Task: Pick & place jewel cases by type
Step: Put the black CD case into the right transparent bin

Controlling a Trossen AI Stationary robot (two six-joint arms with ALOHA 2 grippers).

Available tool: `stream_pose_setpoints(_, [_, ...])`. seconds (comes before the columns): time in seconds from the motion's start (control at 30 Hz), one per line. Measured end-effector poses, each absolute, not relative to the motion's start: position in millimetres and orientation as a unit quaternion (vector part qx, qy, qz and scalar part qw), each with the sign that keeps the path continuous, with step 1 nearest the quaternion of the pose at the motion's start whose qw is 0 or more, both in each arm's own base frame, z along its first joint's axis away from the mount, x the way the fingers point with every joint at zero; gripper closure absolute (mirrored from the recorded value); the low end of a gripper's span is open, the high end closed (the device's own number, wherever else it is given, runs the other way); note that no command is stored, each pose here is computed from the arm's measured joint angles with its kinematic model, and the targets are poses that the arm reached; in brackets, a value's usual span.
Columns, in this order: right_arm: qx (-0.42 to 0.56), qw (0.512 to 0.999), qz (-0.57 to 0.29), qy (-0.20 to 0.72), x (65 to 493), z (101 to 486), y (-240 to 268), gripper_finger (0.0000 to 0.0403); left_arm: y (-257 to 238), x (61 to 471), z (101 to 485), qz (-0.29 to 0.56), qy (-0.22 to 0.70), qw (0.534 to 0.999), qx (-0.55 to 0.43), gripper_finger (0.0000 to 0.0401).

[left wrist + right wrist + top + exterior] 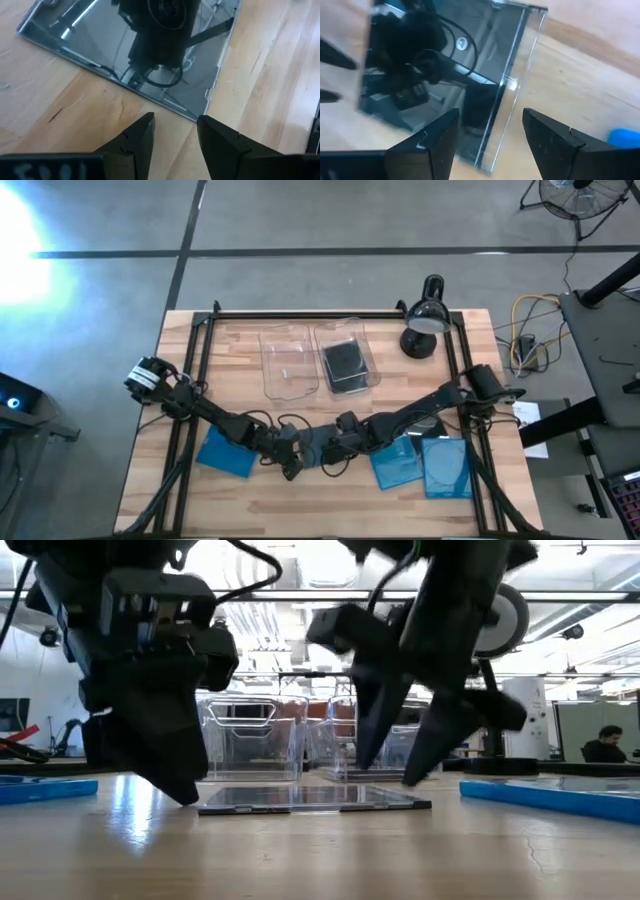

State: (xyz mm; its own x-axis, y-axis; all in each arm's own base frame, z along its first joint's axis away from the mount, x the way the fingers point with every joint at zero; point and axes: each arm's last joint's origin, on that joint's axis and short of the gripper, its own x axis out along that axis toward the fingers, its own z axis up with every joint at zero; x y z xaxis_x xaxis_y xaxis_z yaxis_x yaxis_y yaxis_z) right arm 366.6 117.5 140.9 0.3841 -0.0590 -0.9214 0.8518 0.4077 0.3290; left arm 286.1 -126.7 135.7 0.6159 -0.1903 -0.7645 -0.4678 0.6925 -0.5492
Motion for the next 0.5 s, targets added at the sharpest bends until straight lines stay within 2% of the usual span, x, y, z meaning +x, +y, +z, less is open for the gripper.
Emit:
stream_pose_setpoints(0.27, [0.445, 0.706, -0.314, 0.453, 375, 126, 121, 0.0188, -128, 288, 127, 0.077, 0.437, 0.818, -0.365, 0.0266])
stream_pose_setpoints(0.5, [0.437, 0.737, -0.273, 0.436, 376, 144, 120, 0.0188, -129, 284, 124, 0.033, 0.467, 0.834, -0.293, 0.0266])
